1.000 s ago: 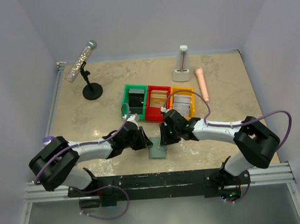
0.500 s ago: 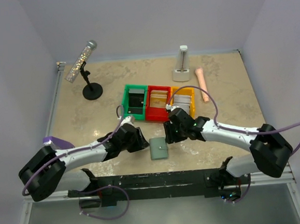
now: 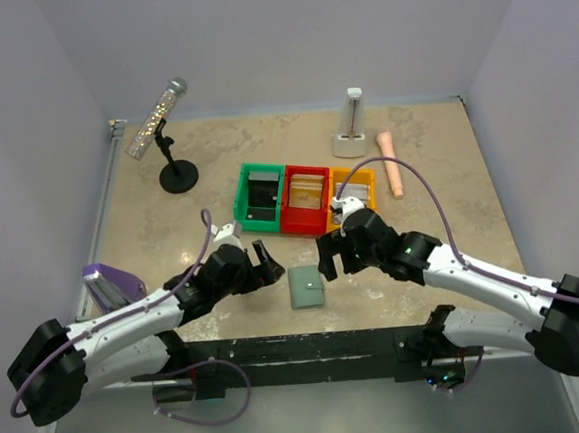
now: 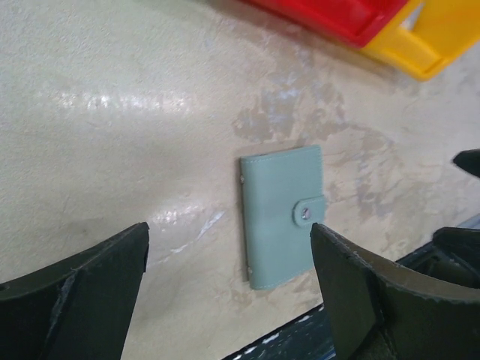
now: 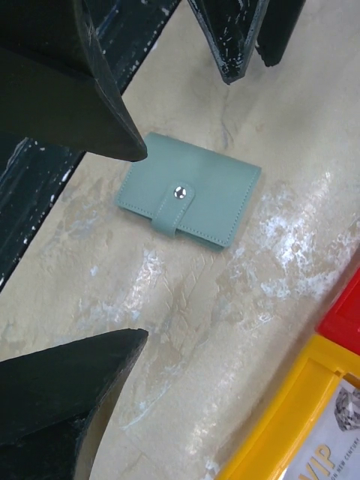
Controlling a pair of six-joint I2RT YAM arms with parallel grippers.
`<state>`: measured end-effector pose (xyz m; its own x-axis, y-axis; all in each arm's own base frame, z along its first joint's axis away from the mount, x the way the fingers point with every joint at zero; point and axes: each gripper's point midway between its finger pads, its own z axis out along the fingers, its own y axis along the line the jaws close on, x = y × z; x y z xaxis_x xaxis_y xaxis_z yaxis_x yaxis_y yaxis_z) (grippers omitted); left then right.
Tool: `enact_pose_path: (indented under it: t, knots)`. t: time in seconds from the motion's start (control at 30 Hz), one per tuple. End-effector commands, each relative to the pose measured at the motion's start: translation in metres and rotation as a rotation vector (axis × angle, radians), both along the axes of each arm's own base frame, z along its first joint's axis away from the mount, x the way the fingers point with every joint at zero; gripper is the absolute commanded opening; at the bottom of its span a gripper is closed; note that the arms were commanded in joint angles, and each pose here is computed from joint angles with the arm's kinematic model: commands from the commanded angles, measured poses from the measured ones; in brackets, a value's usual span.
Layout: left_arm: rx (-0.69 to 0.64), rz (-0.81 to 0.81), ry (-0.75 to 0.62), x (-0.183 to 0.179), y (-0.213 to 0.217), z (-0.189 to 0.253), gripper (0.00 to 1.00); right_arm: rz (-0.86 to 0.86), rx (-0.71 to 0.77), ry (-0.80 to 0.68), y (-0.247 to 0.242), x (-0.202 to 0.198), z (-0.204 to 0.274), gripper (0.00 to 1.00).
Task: Take the credit cards out of the card holder
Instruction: Open the card holder at the center of the board.
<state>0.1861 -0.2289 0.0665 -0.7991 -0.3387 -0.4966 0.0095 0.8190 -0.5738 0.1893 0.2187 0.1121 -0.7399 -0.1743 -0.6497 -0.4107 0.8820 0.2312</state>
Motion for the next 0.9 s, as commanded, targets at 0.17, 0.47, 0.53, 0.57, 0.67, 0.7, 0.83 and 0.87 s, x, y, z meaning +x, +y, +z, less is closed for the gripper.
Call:
enact_pose_path:
  t: [0.17, 0.47, 0.53, 0.57, 0.67, 0.7, 0.83, 0.87]
  knots:
    - [-0.242, 0.006, -0.141, -0.004, -0.004, 0.010, 0.89, 0.020, 0.321, 0.145, 0.038, -0.013, 0.013, 0.96]
    - [-0.324, -0.258, -0.083, -0.025, -0.050, 0.017, 0.55, -0.031, 0.213, 0.196, 0.025, -0.014, -0.011, 0.66]
    - [-0.320, -0.252, -0.045, -0.025, -0.053, 0.007, 0.54, -0.048, 0.181, 0.230, 0.022, -0.016, -0.023, 0.64]
    - [-0.322, -0.250, -0.032, -0.025, -0.055, 0.005, 0.54, -0.051, 0.180, 0.239, 0.023, -0.017, -0.028, 0.63]
    - [-0.314, -0.242, 0.014, -0.024, -0.060, -0.004, 0.53, -0.065, 0.176, 0.264, 0.024, -0.017, -0.041, 0.63]
    - [-0.306, -0.237, 0.028, -0.024, -0.060, -0.008, 0.53, -0.067, 0.173, 0.277, 0.025, -0.018, -0.045, 0.63]
    - [-0.288, -0.224, 0.054, -0.020, -0.065, -0.014, 0.54, -0.070, 0.167, 0.307, 0.029, -0.018, -0.057, 0.61]
    - [-0.283, -0.220, 0.059, -0.018, -0.066, -0.015, 0.54, -0.072, 0.165, 0.309, 0.030, -0.017, -0.058, 0.61]
